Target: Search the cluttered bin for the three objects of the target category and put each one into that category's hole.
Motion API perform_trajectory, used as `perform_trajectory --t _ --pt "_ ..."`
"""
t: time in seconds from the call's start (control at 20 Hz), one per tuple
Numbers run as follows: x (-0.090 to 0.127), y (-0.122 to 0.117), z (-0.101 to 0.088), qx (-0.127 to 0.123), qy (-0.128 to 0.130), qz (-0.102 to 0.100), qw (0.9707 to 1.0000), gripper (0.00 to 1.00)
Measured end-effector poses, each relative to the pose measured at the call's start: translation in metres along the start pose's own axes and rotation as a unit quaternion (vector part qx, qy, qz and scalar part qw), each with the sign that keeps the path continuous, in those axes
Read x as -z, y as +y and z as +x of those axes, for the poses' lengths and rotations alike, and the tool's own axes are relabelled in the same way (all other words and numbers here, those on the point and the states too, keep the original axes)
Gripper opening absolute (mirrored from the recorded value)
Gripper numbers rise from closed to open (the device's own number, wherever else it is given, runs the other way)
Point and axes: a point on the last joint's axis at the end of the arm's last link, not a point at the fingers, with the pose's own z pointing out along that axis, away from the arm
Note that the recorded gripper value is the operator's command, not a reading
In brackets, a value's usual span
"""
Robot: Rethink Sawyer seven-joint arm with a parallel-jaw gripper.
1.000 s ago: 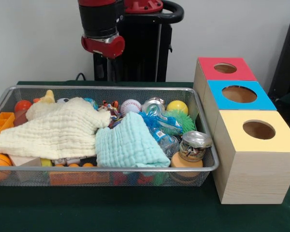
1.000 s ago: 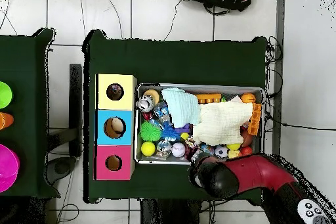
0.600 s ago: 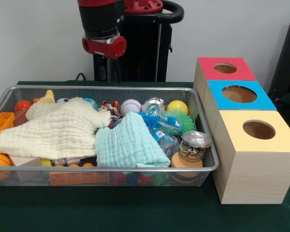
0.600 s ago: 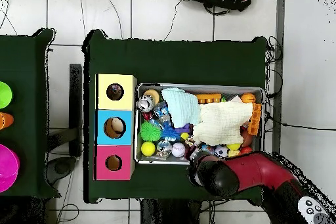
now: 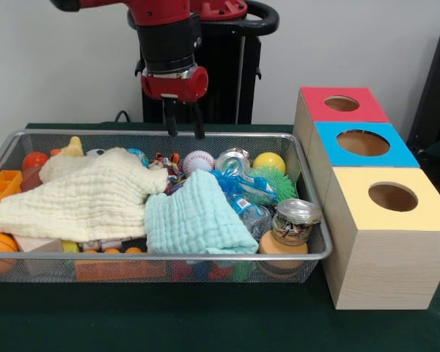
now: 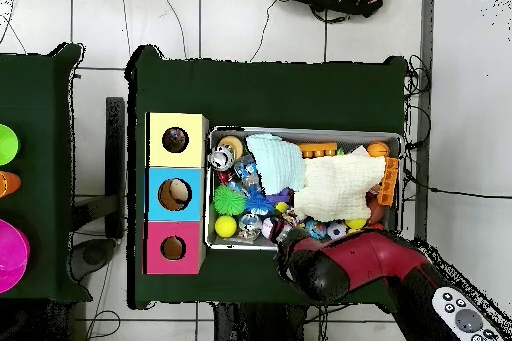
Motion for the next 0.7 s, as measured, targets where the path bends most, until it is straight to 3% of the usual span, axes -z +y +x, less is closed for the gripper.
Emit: perform_trajectory --t 0.25,0.7 --pt "-0.011 -0.003 0.009 -0.001 0.011 -0.012 0.9999 1.00" --pt "-0.031 -0.023 0.026 -0.044 0.050 -0.033 0.9972 1.00"
